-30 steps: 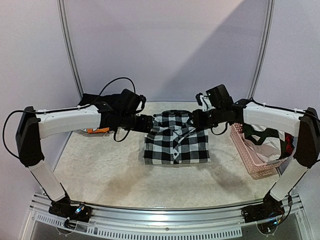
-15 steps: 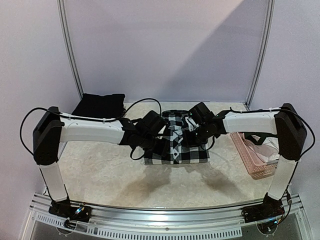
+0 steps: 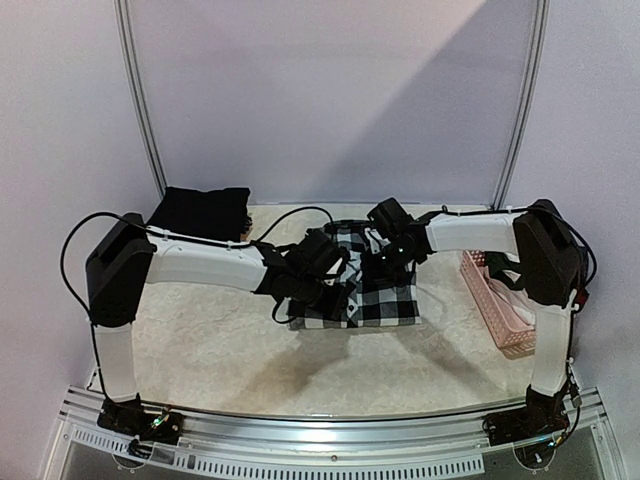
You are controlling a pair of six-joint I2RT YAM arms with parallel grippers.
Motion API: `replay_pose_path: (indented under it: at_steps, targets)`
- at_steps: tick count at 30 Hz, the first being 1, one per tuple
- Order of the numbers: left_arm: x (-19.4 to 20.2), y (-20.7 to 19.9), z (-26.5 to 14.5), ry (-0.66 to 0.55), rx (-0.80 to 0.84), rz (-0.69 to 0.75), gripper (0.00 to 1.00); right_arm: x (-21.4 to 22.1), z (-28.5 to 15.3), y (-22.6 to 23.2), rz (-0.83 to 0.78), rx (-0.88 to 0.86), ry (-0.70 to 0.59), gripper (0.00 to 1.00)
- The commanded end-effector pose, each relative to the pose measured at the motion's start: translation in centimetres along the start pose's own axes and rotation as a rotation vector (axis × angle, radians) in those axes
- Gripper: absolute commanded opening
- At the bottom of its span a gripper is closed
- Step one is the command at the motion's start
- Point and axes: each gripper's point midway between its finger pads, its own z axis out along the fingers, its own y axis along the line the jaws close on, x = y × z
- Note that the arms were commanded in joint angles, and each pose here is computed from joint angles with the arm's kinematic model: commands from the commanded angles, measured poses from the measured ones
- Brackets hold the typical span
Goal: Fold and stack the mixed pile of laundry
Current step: Smooth out the 2/3-rectangle-folded shirt at the center of the board.
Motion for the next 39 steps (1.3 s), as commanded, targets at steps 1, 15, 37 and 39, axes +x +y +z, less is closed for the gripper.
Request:
replay_pose_path:
  at_steps: [1,15,37,39]
  targets:
    - [0.1,-0.8,0.4,-0.001,0.022,0.022,0.49,-1.3,1.0,-1.7,-0.003,0.035,0.008,0.07]
    - [0.4,-0.8,-2.3,-0.033,-0.009,0.080,0.61,-7.5,3.8,-2.3,0.085,-0.082,-0.067,0.08]
    - [-0.8,1.8,-5.5,-0.083,-0.183,0.184,0.62,-0.2,-6.5,1.5,0.052,-0.190,-0.112,0.27]
    - [-0.6,2.0,-5.0,-0.073,-0.178,0.174,0.61,1.5,-6.5,2.8,0.040,-0.240,-0.108,0.25]
